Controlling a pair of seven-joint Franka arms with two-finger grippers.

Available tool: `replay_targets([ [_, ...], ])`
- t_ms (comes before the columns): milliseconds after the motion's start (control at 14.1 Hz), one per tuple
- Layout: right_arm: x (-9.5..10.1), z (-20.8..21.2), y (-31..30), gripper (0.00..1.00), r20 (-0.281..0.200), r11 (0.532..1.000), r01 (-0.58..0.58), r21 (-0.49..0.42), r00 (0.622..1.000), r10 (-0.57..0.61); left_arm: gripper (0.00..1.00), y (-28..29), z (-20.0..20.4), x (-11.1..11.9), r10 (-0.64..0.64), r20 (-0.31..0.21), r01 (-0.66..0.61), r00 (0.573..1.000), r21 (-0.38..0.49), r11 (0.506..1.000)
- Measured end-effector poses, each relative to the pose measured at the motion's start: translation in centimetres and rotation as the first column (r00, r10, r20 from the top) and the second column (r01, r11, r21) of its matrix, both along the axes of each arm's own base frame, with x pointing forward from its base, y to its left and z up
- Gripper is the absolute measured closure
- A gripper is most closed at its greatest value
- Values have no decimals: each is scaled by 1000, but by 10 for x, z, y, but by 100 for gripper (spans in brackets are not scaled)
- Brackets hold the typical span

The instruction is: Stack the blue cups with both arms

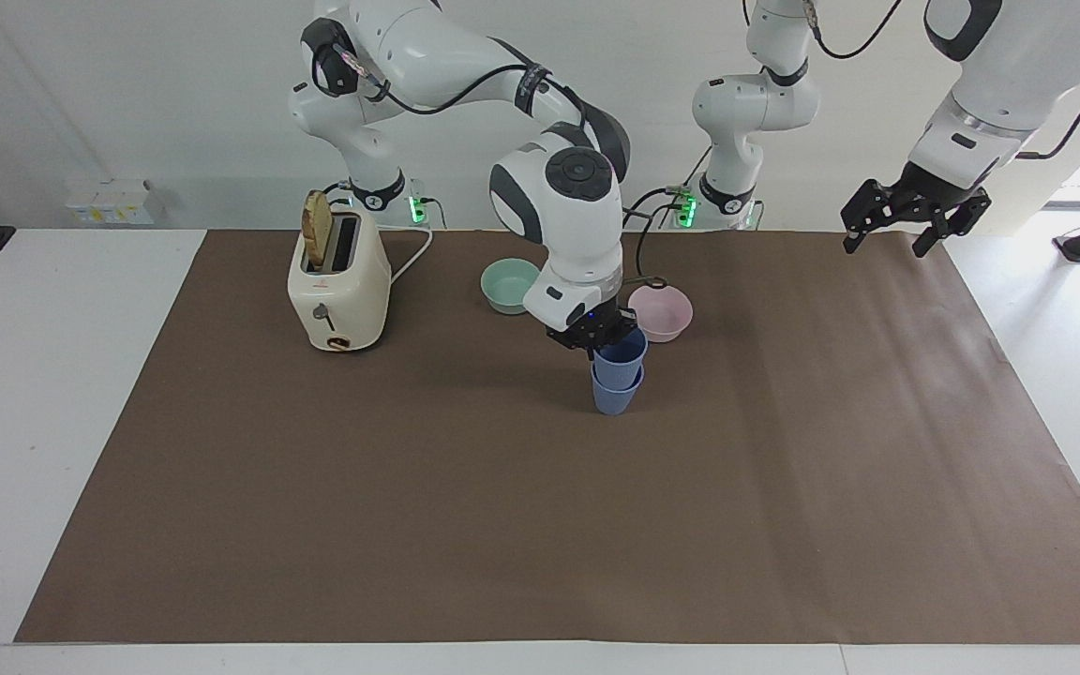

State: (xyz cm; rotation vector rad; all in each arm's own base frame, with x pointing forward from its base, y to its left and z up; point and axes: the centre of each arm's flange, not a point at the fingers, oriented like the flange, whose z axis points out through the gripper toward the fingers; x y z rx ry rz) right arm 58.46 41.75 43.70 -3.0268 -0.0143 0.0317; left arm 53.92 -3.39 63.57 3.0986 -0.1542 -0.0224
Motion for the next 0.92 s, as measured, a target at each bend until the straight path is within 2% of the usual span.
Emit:
replay_targets([
  [284,2,0,-2,33,2,1000,3,-2,1000,-3,0,0,0,0,0,0,0,1000,0,1000],
  [498,15,10,-31,1,3,999,39,-22,999,-39,0,0,0,0,0,1,0,1000,0,1000],
  [640,25,37,-69,0,0,998,49,-40,999,-49,0,0,0,0,0,1,0,1000,0,1000],
  [924,27,99,-145,0,9,995,22,-96,1000,-21,0,0,0,0,0,1,0,1000,0,1000],
])
